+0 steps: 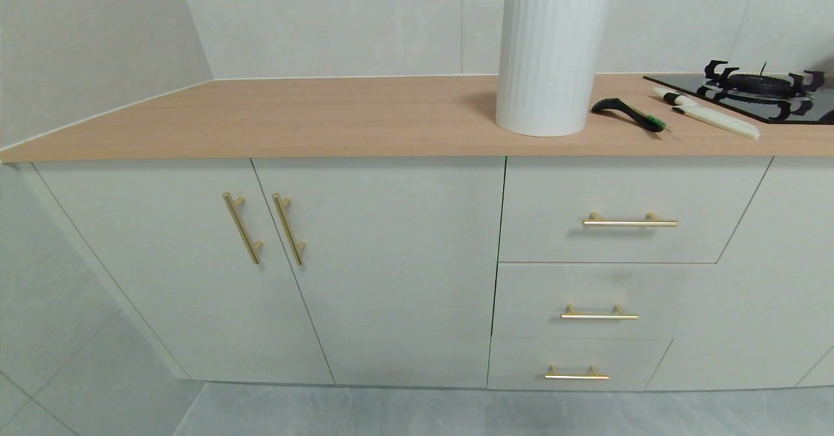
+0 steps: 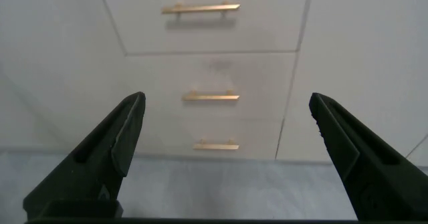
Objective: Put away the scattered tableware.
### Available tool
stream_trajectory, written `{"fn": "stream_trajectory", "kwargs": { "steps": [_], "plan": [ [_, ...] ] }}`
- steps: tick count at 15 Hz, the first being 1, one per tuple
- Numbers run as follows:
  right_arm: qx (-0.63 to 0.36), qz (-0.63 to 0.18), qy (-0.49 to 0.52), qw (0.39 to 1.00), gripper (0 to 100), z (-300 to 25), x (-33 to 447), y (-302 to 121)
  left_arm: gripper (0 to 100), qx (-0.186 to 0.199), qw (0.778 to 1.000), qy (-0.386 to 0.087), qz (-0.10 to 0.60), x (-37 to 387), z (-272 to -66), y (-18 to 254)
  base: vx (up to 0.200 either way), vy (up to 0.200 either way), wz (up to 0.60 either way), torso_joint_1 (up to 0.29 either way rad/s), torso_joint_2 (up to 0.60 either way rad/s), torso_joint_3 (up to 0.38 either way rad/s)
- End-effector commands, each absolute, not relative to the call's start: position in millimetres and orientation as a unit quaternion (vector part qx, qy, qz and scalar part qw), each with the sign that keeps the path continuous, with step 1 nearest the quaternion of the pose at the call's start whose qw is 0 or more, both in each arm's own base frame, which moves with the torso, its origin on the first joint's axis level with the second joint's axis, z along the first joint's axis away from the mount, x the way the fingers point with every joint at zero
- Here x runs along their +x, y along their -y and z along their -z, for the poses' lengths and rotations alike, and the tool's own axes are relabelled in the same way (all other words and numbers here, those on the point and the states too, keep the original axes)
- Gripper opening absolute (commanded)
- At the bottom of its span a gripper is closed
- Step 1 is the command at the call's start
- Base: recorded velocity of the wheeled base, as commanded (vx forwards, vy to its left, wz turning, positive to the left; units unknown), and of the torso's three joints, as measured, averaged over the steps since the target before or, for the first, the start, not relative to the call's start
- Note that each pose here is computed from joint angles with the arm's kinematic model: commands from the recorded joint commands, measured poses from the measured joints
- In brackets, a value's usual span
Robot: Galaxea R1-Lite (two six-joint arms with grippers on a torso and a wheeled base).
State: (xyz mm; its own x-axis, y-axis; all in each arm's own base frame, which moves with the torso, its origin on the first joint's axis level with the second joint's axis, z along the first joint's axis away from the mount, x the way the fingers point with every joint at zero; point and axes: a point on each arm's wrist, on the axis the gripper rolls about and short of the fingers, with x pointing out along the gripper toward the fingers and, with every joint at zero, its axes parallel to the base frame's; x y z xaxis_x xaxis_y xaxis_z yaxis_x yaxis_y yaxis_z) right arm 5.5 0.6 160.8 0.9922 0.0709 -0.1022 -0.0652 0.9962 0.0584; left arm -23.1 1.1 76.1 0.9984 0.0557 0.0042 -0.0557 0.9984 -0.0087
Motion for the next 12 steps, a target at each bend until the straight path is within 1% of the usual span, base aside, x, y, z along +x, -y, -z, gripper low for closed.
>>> {"fn": "stream_trajectory", "kwargs": {
  "steps": [1,2,5,6,7,8,9,12],
  "plan": [
    [0.022,-0.068,-0.217,0.973,100,-183.9,102.1,-10.7,100,-0.005,1.000,0.002,-0.028,-23.0,-76.1,-1.1,0.000,0.000,0.00,0.000,0.00,0.000],
    [0.024,-0.075,-0.244,0.967,100,-177.5,127.5,-13.3,100,-0.005,1.000,0.002,-0.028,-23.0,-76.1,-1.1,0.000,0.000,0.00,0.000,0.00,0.000],
    [0.008,-0.080,-0.279,0.957,100,-153.4,197.2,-20.0,100,-0.005,1.000,0.002,-0.028,-23.0,-76.1,-1.1,0.000,0.000,0.00,0.000,0.00,0.000],
    [0.007,-0.080,-0.285,0.955,100,-146.5,212.8,-21.5,100,-0.005,1.000,0.002,-0.028,-23.0,-76.1,-1.1,0.000,0.000,0.00,0.000,0.00,0.000],
    [0.007,-0.079,-0.299,0.951,100,-132.8,238.2,-23.5,100,-0.005,1.000,0.002,-0.028,-23.0,-76.2,-1.1,0.000,0.000,0.00,0.000,0.00,0.000],
    [0.007,-0.079,-0.305,0.949,100,-127.5,247.0,-24.2,100,-0.005,1.000,0.002,-0.028,-23.0,-76.2,-1.1,0.000,0.000,0.00,0.000,0.00,0.000],
    [0.005,-0.078,-0.316,0.945,100,-111.0,275.5,-26.8,100,-0.005,1.000,0.002,-0.028,-23.0,-76.1,-1.1,0.000,0.000,0.00,0.000,0.00,0.000],
    [-0.001,-0.078,-0.327,0.942,100,-88.0,310.5,-30.4,100,-0.005,1.000,0.002,-0.028,-23.0,-76.1,-1.1,0.000,0.000,0.00,0.000,0.00,0.000]
  ]
}}
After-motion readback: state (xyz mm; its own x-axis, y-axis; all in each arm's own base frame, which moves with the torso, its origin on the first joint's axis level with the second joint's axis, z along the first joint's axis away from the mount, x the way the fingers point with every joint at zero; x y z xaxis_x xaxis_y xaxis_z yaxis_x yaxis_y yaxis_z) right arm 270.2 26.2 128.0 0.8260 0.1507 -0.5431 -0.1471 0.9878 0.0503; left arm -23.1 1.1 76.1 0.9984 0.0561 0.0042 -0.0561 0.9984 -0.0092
